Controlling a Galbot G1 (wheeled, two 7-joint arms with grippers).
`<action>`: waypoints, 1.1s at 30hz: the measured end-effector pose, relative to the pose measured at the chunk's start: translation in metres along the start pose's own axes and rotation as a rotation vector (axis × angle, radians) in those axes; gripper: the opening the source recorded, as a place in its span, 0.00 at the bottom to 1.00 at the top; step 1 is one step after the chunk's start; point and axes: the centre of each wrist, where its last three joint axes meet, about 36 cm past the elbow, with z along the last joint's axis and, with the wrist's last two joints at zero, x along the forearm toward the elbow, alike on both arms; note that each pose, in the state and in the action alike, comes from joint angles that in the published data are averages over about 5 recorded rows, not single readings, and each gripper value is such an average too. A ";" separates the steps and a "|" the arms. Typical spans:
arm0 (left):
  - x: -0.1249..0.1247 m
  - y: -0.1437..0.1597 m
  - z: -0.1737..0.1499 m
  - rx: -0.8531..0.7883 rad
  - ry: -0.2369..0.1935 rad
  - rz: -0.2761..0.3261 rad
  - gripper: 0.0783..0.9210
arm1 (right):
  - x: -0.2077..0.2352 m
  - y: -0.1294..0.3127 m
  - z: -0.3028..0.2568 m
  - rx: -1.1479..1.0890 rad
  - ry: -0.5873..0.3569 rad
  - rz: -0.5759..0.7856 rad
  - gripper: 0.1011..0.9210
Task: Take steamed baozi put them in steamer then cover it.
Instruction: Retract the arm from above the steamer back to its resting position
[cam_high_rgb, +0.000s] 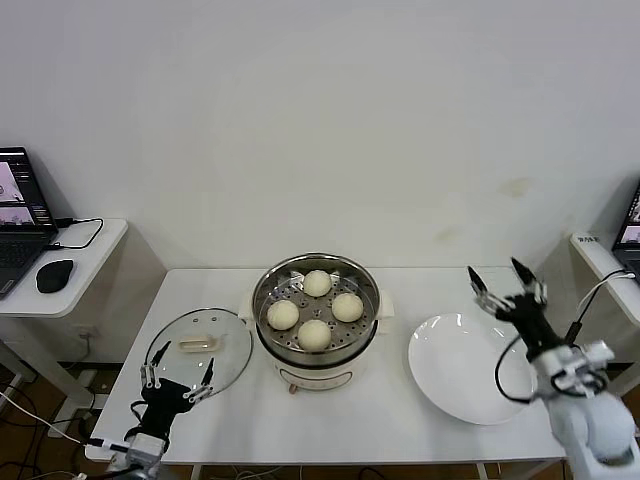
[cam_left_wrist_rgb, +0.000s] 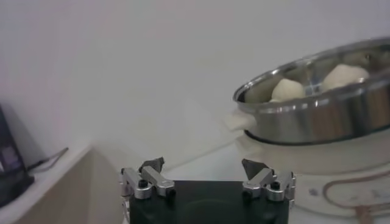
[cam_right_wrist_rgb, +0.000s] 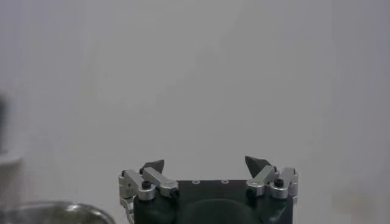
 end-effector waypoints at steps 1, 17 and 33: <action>-0.003 0.000 0.002 -0.038 -0.004 -0.005 0.88 | 0.006 0.001 0.003 -0.010 0.002 0.020 0.88; -0.036 -0.007 0.069 -0.808 0.043 -0.059 0.88 | 0.055 0.005 0.023 -0.079 0.021 0.193 0.88; -0.080 -0.018 0.087 -0.985 0.132 -0.067 0.88 | 0.070 0.004 0.037 -0.095 0.033 0.254 0.88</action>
